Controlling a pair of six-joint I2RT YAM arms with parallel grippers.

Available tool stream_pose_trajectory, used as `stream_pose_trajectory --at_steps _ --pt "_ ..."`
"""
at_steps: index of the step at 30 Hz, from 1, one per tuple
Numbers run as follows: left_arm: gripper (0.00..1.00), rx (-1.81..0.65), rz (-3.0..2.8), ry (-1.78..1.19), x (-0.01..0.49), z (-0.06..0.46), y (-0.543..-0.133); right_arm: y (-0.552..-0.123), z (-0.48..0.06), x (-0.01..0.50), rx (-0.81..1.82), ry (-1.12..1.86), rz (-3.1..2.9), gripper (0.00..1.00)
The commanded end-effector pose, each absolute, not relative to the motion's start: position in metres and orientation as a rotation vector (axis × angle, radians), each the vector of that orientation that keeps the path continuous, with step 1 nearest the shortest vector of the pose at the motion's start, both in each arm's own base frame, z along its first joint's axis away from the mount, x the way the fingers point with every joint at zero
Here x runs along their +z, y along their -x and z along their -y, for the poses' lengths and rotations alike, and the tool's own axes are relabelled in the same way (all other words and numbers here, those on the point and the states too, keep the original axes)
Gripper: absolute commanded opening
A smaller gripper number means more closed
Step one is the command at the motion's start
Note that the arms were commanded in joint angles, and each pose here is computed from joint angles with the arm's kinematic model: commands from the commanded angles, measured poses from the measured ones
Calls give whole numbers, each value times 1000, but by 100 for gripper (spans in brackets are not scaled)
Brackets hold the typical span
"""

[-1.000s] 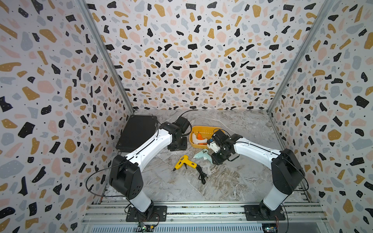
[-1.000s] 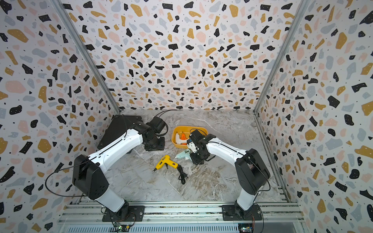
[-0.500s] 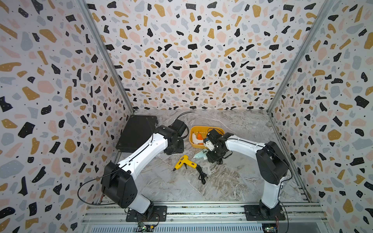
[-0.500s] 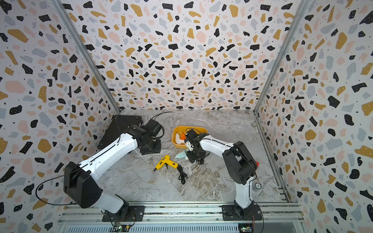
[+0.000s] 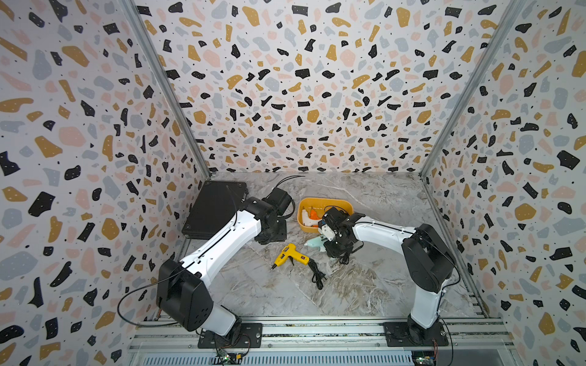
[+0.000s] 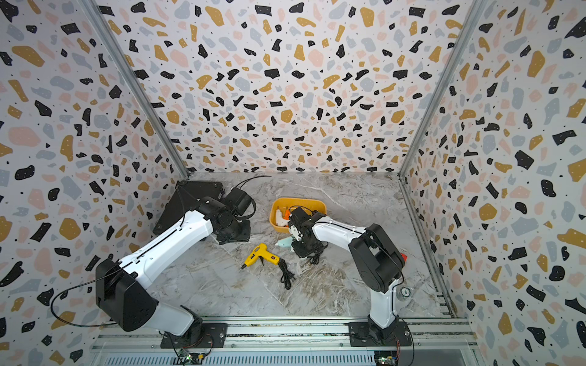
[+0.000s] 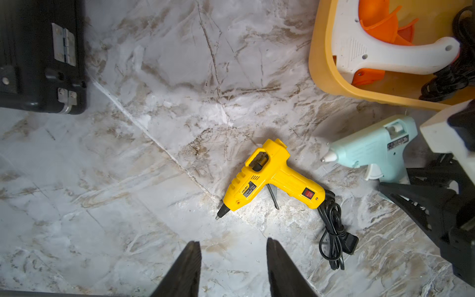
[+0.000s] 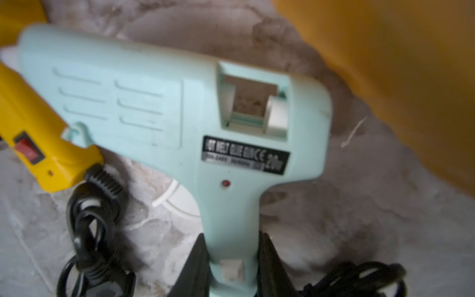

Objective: Put the hot melt glue gun into the storage box
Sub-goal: Pick up the hot melt adhesive gun from the center of the board.

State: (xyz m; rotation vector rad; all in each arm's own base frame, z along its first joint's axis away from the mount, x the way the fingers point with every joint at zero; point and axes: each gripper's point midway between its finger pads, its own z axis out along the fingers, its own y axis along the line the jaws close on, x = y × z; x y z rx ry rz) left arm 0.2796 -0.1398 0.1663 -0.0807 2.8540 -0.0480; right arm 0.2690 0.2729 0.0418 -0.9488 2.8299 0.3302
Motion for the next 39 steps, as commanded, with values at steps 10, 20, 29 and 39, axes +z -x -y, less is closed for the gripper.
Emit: stream_pose_trajectory --at_steps 10,20,29,39 --pt "59 -422 -2594 -89 241 170 -280 -151 -292 216 1473 1084 -2652 0" --pt "66 -784 -2376 -186 320 209 -249 -165 -316 272 2152 807 -2461 0" --pt "86 -778 -2360 -250 327 211 -231 -179 -327 269 2245 711 -2485 0" --pt "86 -850 -2288 -314 335 237 -241 -197 -343 303 2381 663 -2273 0"
